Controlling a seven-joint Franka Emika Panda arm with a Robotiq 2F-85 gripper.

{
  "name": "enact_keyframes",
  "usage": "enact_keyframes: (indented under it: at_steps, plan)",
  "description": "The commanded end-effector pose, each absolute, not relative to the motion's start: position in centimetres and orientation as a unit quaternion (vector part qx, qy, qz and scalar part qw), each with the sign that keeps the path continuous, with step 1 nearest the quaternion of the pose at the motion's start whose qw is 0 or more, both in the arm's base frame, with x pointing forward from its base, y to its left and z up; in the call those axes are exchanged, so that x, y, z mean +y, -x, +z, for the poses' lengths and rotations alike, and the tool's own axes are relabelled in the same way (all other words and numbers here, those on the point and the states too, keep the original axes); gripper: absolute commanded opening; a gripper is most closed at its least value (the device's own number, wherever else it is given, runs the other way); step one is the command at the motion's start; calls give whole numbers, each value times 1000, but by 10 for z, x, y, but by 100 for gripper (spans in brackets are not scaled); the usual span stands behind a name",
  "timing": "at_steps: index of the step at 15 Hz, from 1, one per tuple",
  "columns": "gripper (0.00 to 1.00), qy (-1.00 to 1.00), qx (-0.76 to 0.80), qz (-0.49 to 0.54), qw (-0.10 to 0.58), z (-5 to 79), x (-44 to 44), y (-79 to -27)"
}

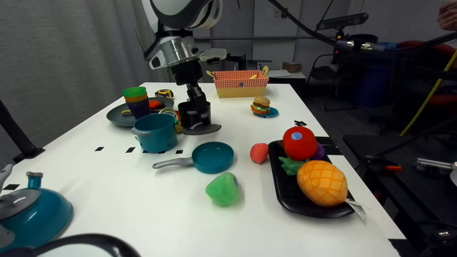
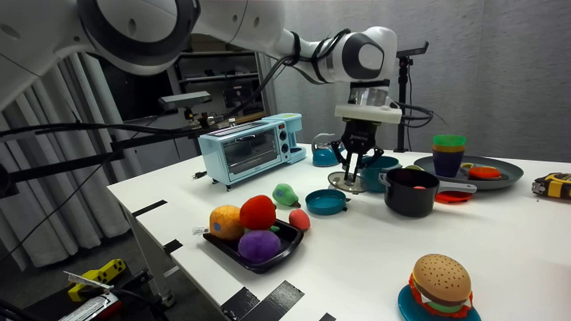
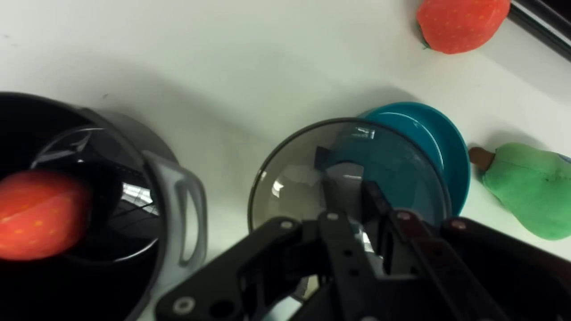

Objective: Take the black lid and put it on the blue pot

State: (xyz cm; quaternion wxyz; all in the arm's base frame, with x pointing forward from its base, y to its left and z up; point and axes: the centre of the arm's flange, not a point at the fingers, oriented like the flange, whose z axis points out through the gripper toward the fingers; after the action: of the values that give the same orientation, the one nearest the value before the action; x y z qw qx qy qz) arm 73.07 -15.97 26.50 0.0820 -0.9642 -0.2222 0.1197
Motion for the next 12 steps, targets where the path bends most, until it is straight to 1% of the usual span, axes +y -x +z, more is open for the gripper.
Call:
enact_keyframes:
  at_steps: [1, 4, 11, 12]
  plan:
    - [4, 968, -217, 109, 65, 293, -160, -730]
    - [4, 972, -207, 96, 53, 301, -155, -741]
    - [4, 986, -147, 71, 35, 286, -131, -777]
    - [4, 988, -139, 66, 32, 300, -139, -777]
